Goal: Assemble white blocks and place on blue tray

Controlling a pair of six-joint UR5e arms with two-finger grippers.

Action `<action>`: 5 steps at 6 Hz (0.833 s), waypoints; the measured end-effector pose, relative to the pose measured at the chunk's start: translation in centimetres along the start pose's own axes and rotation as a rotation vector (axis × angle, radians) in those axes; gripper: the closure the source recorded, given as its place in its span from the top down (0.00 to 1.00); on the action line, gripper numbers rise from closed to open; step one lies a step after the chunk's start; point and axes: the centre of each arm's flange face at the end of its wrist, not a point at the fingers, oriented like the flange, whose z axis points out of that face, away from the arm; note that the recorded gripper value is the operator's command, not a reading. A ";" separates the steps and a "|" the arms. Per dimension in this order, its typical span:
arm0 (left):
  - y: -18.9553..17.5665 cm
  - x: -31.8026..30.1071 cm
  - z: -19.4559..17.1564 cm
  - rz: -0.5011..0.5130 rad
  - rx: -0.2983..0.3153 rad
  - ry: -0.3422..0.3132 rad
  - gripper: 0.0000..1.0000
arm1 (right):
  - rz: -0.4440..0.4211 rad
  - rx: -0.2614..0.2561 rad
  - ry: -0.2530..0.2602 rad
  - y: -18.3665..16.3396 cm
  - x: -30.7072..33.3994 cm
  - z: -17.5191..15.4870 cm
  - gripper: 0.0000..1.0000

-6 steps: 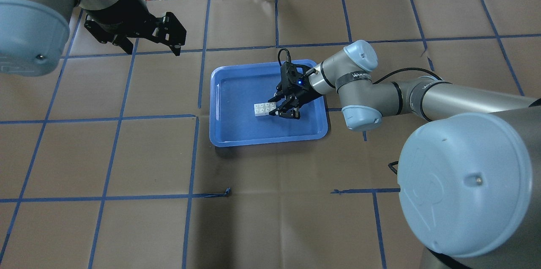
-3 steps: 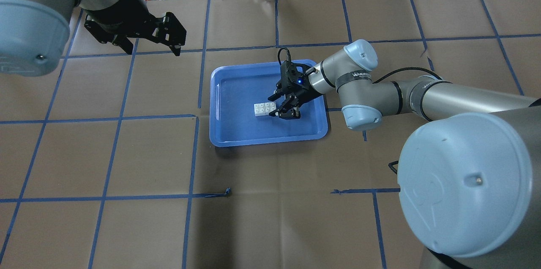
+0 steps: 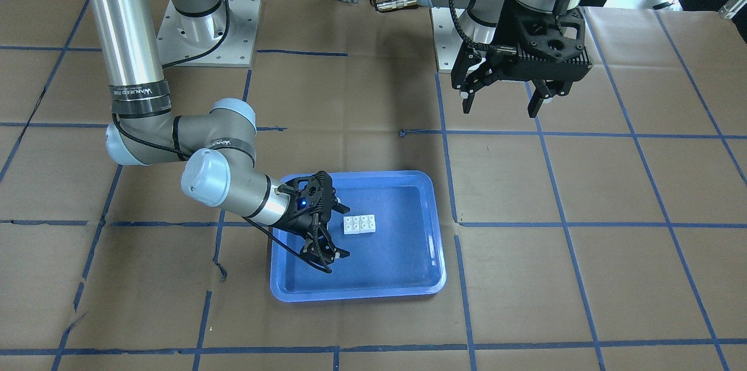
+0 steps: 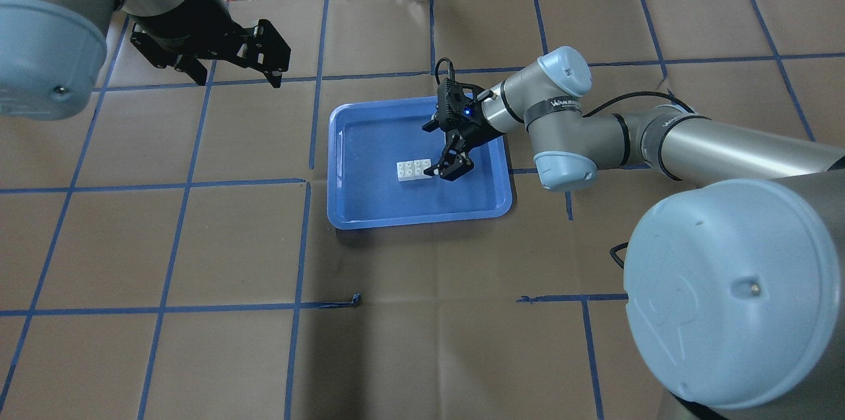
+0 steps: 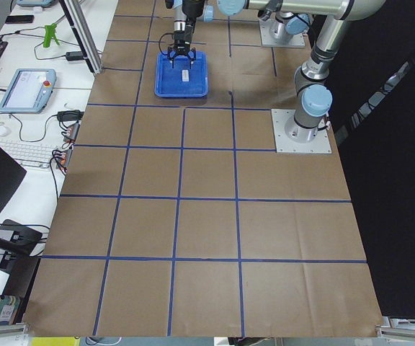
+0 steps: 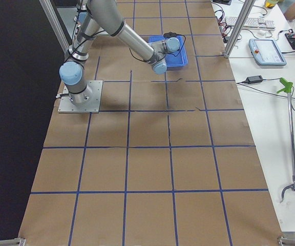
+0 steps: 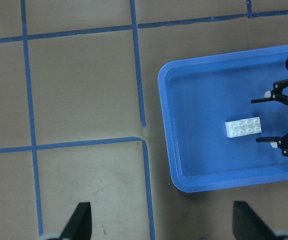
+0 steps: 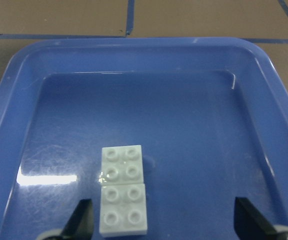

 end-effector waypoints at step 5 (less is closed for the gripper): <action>0.1 -0.1 0.0 -0.001 -0.001 0.000 0.99 | 0.228 -0.314 0.058 -4.7 1.1 -10.5 1.00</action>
